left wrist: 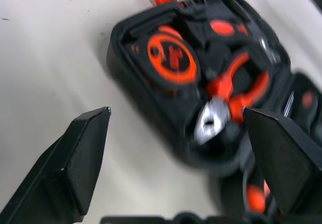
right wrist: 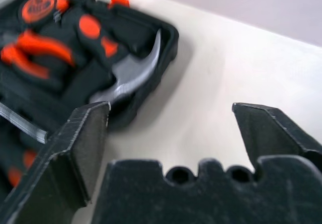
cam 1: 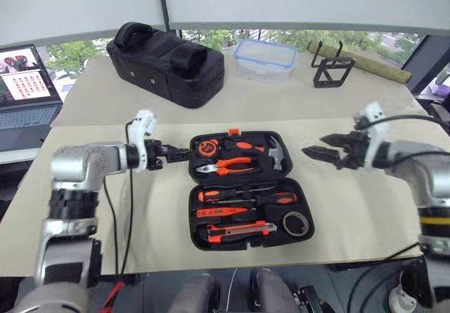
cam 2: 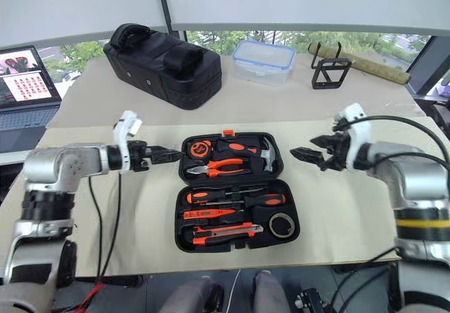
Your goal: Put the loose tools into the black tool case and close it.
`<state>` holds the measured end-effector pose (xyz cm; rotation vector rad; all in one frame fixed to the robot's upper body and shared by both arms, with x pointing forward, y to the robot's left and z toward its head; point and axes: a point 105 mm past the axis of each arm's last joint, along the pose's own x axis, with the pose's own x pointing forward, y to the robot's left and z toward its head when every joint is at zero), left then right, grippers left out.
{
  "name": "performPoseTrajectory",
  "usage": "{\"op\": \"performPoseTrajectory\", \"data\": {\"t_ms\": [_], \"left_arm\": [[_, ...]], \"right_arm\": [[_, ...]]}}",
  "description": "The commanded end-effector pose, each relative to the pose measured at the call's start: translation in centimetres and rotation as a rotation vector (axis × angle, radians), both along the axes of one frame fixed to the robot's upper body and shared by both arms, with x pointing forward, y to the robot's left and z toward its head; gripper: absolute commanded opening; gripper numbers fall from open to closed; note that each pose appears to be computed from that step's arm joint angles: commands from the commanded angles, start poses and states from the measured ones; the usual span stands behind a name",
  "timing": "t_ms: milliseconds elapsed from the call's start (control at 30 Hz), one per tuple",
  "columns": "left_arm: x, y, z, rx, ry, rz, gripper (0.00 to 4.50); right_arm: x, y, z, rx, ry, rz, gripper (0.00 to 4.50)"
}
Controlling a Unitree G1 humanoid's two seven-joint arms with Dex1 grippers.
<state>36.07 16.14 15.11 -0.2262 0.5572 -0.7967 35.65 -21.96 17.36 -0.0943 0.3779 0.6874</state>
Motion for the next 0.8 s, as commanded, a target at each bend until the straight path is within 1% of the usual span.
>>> {"op": "performPoseTrajectory", "data": {"t_ms": [33, 100, 200, 233, 267, 300, 333, 467, 533, 633, 667, 700, 800], "left_arm": [[1.1, -1.1, -0.2, 0.056, -0.012, -0.005, 4.50], [1.5, -1.6, -0.7, 0.064, -0.006, -0.001, 4.50], [1.7, -1.9, -1.4, 0.076, 0.007, -0.001, 4.50], [1.7, -2.0, -1.6, 0.078, 0.013, 0.002, 4.24], [1.7, -1.9, -1.9, 0.083, 0.018, 0.007, 3.98], [1.6, -1.9, -2.2, 0.094, 0.022, 0.010, 3.81], [1.5, -1.8, -2.4, 0.101, 0.025, 0.009, 3.46], [1.1, -1.8, -3.2, 0.112, 0.040, 0.004, 2.00], [1.0, -1.8, -3.3, 0.108, 0.041, 0.007, 1.54], [1.0, -1.9, -3.1, 0.100, 0.040, 0.008, 1.32], [0.9, -2.0, -3.1, 0.097, 0.038, 0.005, 1.30], [0.9, -2.1, -3.0, 0.095, 0.033, 0.002, 1.26], [0.9, -2.3, -2.5, 0.079, 0.005, -0.011, 0.99]], "right_arm": [[2.7, 0.1, -0.2, -0.006, 0.008, -0.094, 4.42], [3.7, 0.7, -0.7, -0.015, 0.011, -0.108, 4.42], [4.5, 1.5, -1.5, -0.037, 0.034, -0.119, 4.42], [4.7, 1.8, -1.7, -0.039, 0.039, -0.117, 4.48], [4.8, 2.1, -1.9, -0.045, 0.043, -0.110, 4.21], [4.8, 2.3, -2.1, -0.052, 0.044, -0.101, 3.94], [4.9, 2.6, -2.2, -0.056, 0.042, -0.096, 3.83], [5.2, 3.5, -1.9, -0.032, 0.038, -0.084, 2.42], [5.2, 4.0, -1.9, -0.036, 0.040, -0.064, 1.75], [5.0, 4.5, -2.0, -0.051, 0.041, -0.034, 0.67], [5.0, 4.7, -2.0, -0.050, 0.043, -0.032, 0.42], [5.0, 4.9, -1.9, -0.048, 0.040, -0.024, 0.06], [5.0, 5.2, -1.2, -0.026, 0.029, -0.021, 0.00]]}}
